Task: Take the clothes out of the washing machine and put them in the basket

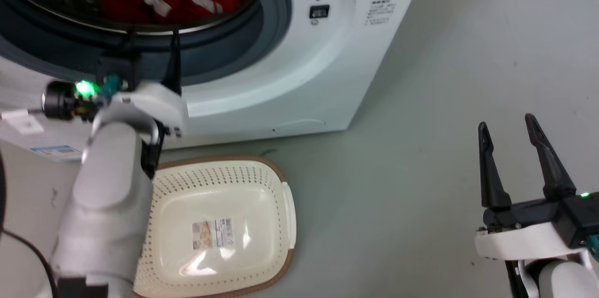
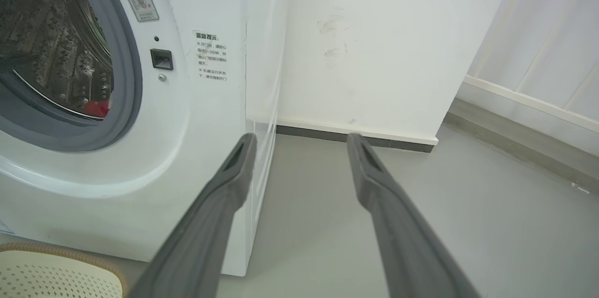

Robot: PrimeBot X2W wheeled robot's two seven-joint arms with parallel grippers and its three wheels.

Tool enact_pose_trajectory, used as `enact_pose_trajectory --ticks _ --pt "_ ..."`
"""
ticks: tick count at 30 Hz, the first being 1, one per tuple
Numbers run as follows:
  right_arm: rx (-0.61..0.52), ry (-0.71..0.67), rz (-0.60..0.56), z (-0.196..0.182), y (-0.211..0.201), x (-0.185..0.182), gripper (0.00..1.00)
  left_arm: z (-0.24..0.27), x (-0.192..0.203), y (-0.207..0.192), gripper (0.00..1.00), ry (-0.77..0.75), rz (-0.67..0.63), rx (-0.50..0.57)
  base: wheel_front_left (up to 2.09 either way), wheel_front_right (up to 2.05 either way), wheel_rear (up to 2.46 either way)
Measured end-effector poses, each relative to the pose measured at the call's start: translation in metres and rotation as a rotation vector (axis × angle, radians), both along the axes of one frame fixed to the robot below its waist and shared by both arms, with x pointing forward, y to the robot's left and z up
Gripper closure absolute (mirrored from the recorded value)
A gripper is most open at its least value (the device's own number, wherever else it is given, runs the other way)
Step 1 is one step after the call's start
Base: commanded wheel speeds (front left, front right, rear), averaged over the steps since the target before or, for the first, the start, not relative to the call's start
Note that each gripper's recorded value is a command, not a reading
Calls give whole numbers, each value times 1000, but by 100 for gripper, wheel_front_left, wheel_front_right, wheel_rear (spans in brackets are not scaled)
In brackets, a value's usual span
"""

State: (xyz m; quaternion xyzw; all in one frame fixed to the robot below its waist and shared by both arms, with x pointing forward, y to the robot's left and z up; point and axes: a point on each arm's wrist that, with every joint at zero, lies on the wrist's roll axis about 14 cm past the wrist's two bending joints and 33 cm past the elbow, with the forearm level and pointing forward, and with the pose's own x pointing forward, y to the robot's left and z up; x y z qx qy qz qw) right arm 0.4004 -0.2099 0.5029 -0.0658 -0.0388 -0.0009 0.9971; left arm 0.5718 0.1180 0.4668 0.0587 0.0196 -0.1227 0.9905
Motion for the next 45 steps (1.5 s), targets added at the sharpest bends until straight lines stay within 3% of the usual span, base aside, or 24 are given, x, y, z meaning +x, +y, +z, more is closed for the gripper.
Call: enact_pose_trajectory --ticks 11,23,32,45 --pt "17 72 -57 -34 -21 26 0 -33 99 -33 0 84 -85 54 0 0 0" --pt "24 158 -79 -69 -30 36 0 -80 166 -60 0 242 -133 161 0 0 0" --pt "31 213 -67 -90 -25 37 0 -123 180 -68 0 457 -118 153 0 0 0" --pt "30 225 -69 -97 -27 41 0 -152 178 -65 0 594 -114 187 0 0 0"
